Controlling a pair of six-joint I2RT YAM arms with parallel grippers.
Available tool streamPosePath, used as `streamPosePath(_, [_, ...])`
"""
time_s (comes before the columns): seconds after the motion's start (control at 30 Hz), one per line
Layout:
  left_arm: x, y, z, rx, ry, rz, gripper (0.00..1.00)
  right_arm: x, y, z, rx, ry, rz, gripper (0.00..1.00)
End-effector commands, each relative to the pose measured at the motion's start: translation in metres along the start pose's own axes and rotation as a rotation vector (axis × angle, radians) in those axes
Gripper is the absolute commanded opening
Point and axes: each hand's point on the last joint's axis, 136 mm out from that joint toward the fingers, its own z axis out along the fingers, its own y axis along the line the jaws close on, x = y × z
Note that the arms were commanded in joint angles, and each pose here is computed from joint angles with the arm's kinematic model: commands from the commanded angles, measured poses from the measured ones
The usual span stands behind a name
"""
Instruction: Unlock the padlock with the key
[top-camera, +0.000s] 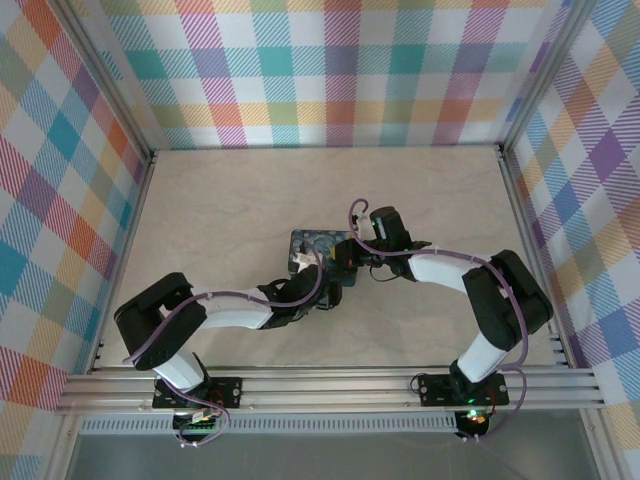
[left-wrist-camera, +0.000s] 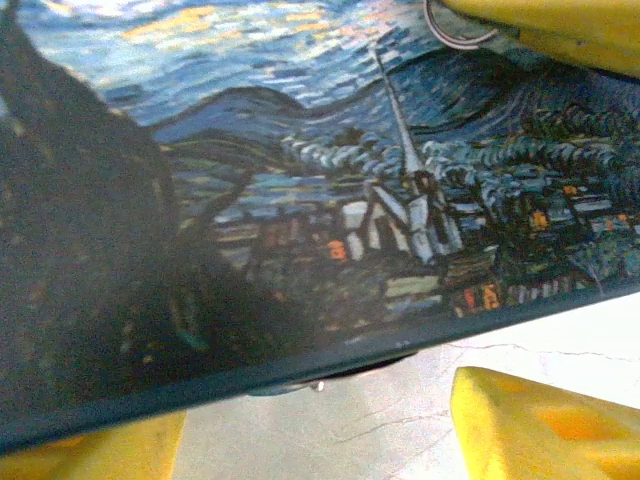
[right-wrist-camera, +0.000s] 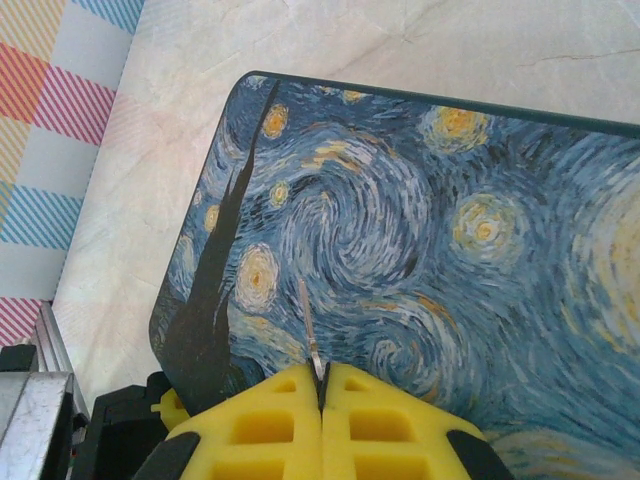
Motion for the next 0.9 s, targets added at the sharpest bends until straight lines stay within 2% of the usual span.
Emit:
streamPosePath(0.0, [-0.009, -0.002, 0.003, -0.043, -0.034, -0.012, 0.67, 0.040, -0.035, 0.001, 0.118, 0.116, 0.067, 0.00])
streamPosePath(0.1, [-0.007, 0.003, 0.007, -0.086, -0.032, -0.036, 0.58, 0.040, -0.034, 0.001, 0.117, 0.115, 0.066, 0.00])
streamPosePath(0.47, [-0.005, 0.003, 0.018, -0.142, -0.029, -0.056, 0.49, 0.039, -0.032, 0.001, 0.111, 0.117, 0.069, 0.00])
streamPosePath(0.6, [-0.004, 0.002, 0.021, -0.138, -0.024, -0.058, 0.43, 0.038, -0.032, 0.001, 0.110, 0.116, 0.069, 0.00])
streamPosePath(0.87, [-0.003, 0.003, 0.022, -0.147, -0.021, -0.050, 0.41, 0.038, -0.031, 0.001, 0.106, 0.117, 0.068, 0.00])
